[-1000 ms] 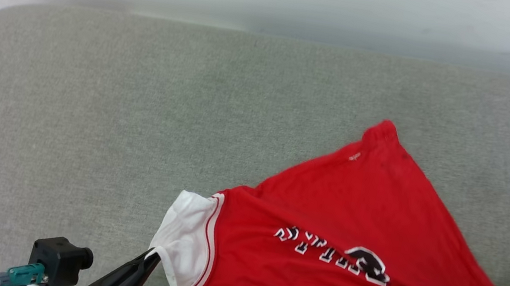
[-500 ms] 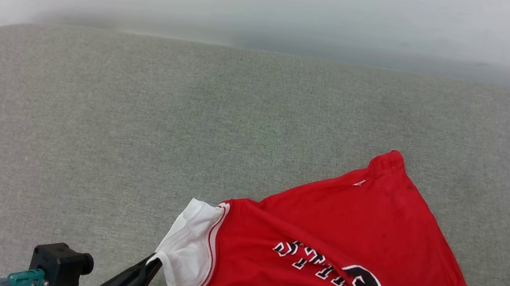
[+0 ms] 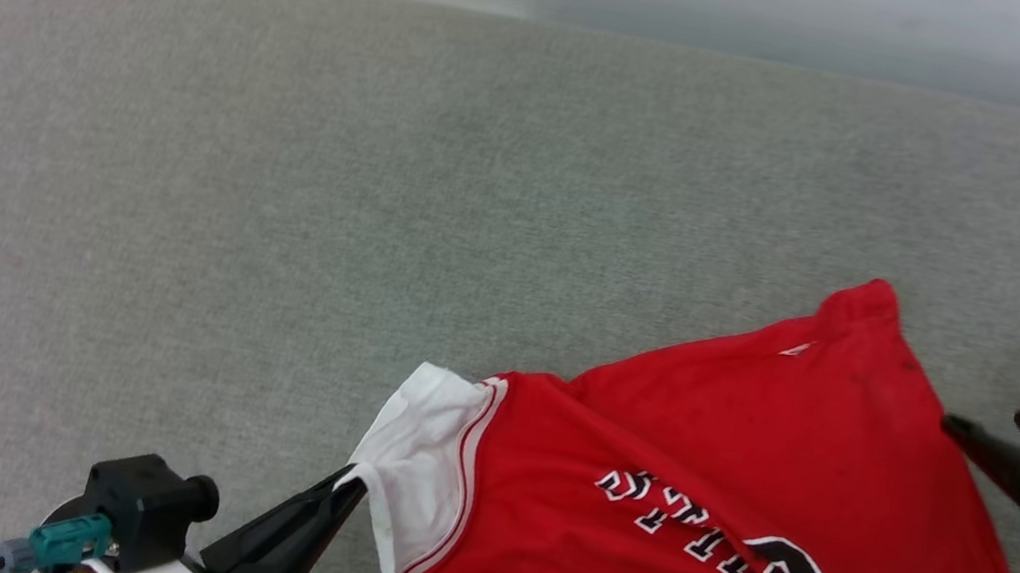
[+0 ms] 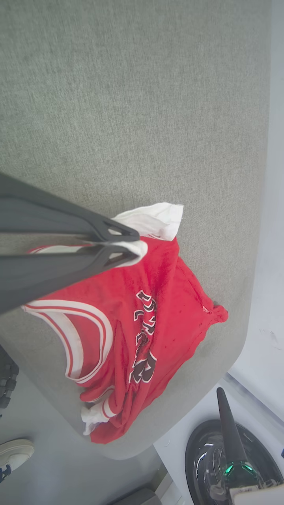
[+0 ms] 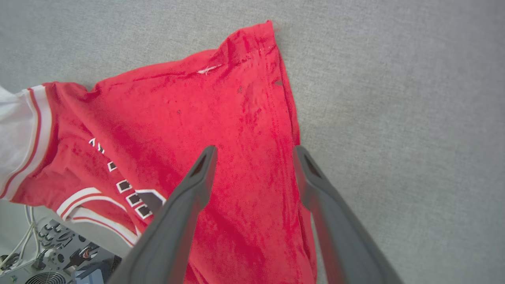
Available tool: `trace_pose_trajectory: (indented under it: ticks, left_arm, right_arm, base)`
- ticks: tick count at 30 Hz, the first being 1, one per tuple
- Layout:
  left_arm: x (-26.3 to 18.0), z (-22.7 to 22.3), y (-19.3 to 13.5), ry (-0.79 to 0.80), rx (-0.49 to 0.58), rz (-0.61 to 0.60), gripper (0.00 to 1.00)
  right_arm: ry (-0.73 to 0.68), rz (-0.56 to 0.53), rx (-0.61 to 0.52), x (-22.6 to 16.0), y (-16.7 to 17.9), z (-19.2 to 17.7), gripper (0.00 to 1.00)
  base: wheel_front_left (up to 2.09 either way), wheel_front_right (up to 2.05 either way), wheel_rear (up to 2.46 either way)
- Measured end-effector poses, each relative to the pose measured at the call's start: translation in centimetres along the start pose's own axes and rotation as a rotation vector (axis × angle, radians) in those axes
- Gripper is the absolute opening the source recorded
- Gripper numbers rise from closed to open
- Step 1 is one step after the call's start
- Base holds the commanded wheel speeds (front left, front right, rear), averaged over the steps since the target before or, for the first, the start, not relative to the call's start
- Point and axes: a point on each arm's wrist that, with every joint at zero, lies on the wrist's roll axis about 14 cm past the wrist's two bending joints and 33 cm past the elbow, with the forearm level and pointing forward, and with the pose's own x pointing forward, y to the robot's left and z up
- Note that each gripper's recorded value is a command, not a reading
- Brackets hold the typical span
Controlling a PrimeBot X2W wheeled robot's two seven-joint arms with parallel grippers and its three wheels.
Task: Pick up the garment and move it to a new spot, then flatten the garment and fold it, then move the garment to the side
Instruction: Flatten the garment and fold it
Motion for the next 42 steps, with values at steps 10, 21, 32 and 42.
trace_pose_trajectory:
  ticks: [10, 21, 32, 42]
  left_arm:
    - [0.8, -0.2, 1.2, 0.013, -0.012, 0.043, 0.00]
    - [0.8, -1.6, 3.0, 0.050, -0.040, 0.114, 0.00]
    - [1.0, -1.5, 3.5, 0.046, -0.034, 0.124, 0.00]
    - [0.7, 1.2, 3.2, -0.058, 0.015, 0.113, 0.00]
  right_arm:
    - [0.114, -0.011, -0.076, 8.9, 0.7, 2.7, 1.00]
    - [0.206, -0.009, -0.114, 15.7, 0.6, 1.7, 1.00]
    - [0.226, -0.008, -0.154, 17.3, 0.7, 1.4, 0.00]
    - [0.084, 0.001, -0.132, 15.1, 0.8, 3.3, 0.00]
  base:
    - [0.00, 0.00, 0.00]
    - [0.00, 0.00, 0.00]
    - [0.00, 0.00, 0.00]
    - [0.00, 0.00, 0.00]
